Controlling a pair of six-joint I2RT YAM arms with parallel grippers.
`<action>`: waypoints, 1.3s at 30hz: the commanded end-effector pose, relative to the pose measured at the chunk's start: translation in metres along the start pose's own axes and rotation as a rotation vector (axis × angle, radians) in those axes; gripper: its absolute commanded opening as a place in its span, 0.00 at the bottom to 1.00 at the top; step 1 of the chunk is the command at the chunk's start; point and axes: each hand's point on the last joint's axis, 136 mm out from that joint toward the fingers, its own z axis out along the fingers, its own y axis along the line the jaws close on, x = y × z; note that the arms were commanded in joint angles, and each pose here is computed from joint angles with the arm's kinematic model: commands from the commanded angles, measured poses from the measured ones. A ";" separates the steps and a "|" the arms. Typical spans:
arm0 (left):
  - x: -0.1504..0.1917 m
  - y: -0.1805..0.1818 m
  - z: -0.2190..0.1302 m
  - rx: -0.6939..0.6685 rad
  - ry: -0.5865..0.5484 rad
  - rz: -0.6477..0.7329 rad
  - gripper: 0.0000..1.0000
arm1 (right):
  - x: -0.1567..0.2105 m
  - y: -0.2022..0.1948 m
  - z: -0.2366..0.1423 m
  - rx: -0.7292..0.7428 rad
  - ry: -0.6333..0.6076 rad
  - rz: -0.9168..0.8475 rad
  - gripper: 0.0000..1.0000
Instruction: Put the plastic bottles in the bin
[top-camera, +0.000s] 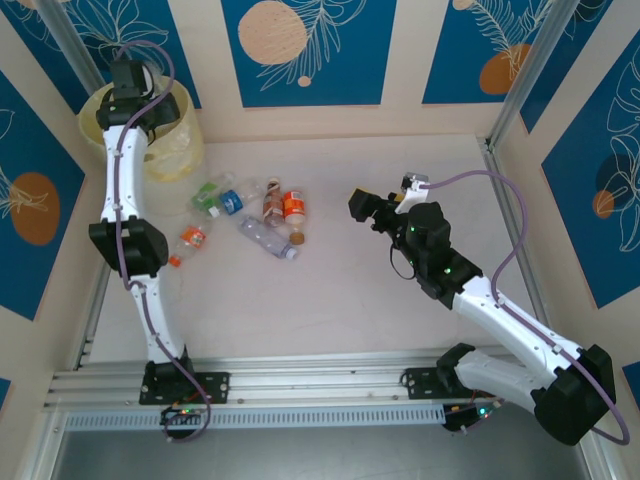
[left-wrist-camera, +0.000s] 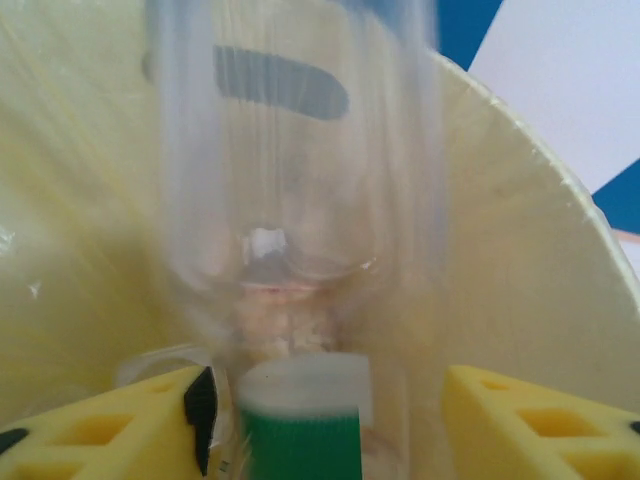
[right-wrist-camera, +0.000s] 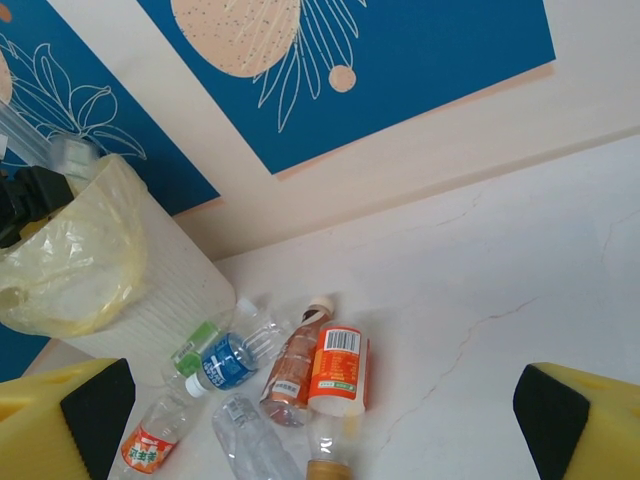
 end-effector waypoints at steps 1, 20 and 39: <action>-0.027 -0.007 -0.037 0.050 -0.073 -0.018 0.71 | 0.001 -0.003 -0.003 0.003 0.002 0.007 1.00; -0.057 -0.075 -0.146 0.436 -0.180 -0.015 1.00 | 0.016 -0.013 0.000 0.001 0.028 -0.009 1.00; 0.014 -0.183 -0.222 0.665 -0.280 0.131 1.00 | 0.043 -0.009 0.016 -0.118 0.093 -0.095 1.00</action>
